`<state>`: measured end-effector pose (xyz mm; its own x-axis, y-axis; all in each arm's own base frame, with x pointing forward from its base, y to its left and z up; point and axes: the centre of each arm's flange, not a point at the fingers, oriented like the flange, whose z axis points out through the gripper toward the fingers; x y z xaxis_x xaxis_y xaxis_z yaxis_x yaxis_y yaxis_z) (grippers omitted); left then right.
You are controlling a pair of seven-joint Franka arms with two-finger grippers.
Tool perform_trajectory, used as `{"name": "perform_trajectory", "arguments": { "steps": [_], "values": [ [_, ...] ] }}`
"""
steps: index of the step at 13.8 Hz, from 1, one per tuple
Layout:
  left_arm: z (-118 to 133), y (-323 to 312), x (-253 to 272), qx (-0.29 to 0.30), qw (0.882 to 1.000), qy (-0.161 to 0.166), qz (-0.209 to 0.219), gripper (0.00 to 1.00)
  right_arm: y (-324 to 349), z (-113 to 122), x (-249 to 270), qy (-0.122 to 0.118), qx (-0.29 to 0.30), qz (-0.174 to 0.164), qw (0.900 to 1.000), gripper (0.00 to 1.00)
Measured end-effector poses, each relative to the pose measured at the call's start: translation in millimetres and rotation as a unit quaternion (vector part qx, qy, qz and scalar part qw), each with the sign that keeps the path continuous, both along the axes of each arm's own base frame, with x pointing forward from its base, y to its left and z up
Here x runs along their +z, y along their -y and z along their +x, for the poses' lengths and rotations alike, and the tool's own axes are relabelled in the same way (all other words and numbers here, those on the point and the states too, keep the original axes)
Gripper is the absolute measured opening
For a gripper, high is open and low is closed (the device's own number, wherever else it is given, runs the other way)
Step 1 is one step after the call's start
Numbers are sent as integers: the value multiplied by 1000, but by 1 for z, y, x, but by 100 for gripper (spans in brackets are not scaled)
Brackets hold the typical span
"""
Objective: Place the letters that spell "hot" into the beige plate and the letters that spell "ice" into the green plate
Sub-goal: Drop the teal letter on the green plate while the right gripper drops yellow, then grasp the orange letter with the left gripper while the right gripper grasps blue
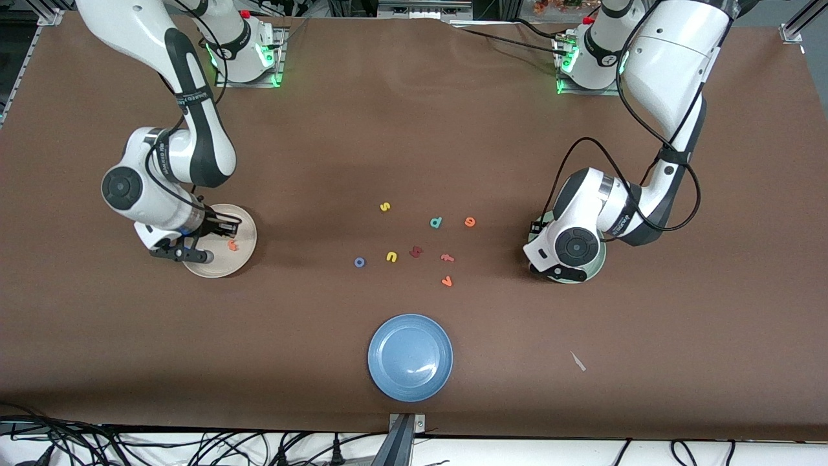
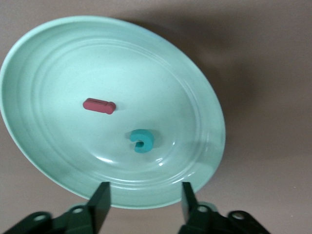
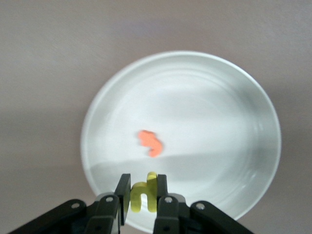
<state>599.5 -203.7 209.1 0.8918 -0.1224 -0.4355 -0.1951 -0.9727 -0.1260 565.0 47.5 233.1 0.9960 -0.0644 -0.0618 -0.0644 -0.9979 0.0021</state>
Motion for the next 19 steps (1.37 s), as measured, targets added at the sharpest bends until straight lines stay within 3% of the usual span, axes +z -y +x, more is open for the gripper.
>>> {"name": "perform_trajectory", "arguments": {
  "steps": [2,3,6,9,16,18,19],
  "values": [
    [-1,14,6,37,999,-1,-22,92,8,-9,-9,6,22,-2,1000,29],
    [-1,22,10,63,998,-1,-30,100,7,-9,-8,8,18,-1,1000,40],
    [-3,50,20,115,993,12,-35,100,-14,-1,7,4,-26,9,1000,69],
    [-6,85,24,215,974,34,-56,100,-75,7,24,0,-84,23,996,99],
    [-20,141,2,360,928,92,-30,98,-201,17,6,6,-183,18,983,100],
    [-26,144,-11,380,920,92,-21,94,-241,29,3,18,-207,25,978,100],
    [-31,145,-16,384,919,89,-15,86,-261,35,1,24,-215,30,976,100]
  ]
}}
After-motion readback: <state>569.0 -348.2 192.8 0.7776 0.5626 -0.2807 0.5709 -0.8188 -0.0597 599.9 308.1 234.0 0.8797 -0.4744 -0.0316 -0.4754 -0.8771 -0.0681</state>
